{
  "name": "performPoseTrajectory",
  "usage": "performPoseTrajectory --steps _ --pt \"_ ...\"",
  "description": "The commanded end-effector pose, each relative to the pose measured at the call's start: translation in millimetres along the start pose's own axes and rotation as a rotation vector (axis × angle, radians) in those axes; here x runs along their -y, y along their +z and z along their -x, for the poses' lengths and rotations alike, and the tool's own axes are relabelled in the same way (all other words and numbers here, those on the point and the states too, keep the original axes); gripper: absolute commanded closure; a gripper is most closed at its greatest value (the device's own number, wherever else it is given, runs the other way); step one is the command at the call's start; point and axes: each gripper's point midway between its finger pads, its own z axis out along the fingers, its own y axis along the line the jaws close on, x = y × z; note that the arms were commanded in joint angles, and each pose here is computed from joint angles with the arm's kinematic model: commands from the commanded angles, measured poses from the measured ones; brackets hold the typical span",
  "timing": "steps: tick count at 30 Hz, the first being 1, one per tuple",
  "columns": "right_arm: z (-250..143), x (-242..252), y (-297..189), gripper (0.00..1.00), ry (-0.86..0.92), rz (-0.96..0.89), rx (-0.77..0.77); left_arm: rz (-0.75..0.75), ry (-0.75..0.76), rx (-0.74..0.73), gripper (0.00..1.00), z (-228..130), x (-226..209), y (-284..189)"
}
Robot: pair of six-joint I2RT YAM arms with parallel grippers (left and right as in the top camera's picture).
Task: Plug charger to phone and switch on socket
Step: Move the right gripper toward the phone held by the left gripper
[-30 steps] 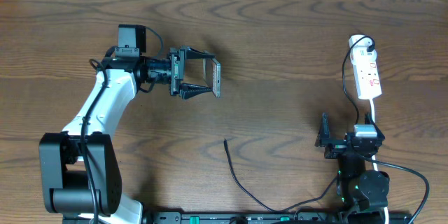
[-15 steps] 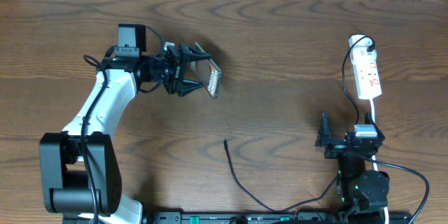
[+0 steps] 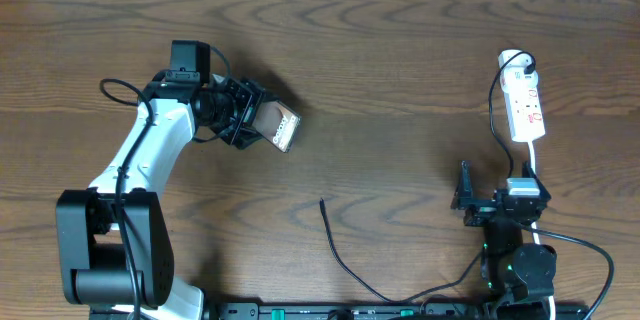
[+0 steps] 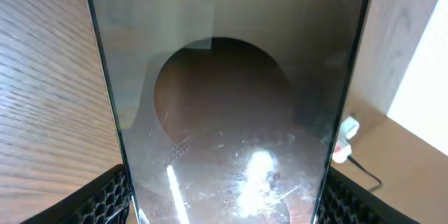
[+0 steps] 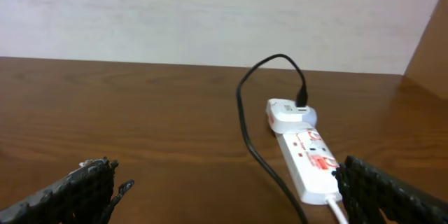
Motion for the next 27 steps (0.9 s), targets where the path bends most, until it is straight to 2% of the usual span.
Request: performPoseTrajectory --steps 1,6,10,13,19,27 --pt "0.4 8.0 -0.4 0.01 0.0 -0.044 0.004 -0.013 0.035 0.051 0.93 4.4 10.0 -13.6" --pt "0.5 0.3 -0.2 0.01 0.001 0.001 0.004 -0.003 0.027 0.045 0.93 3.0 7.2 -13.4" --pt "63.1 -20.3 -10.0 0.01 0.03 0.132 0.258 -0.003 0.026 0.046 0.92 3.1 7.4 -13.4" --pt "84.4 -25.4 -16.7 0.01 0.233 0.2 0.281 -0.004 -0.008 0.046 0.92 3.2 7.4 -13.4" --pt "108.1 -62.7 -13.7 0.01 0.328 0.415 0.091 -0.017 -0.062 0.051 0.93 4.7 10.4 -13.6" --pt "108.7 -113.6 42.1 0.01 0.396 0.605 -0.43 -0.018 -0.099 0.051 0.93 4.7 10.3 -13.6"
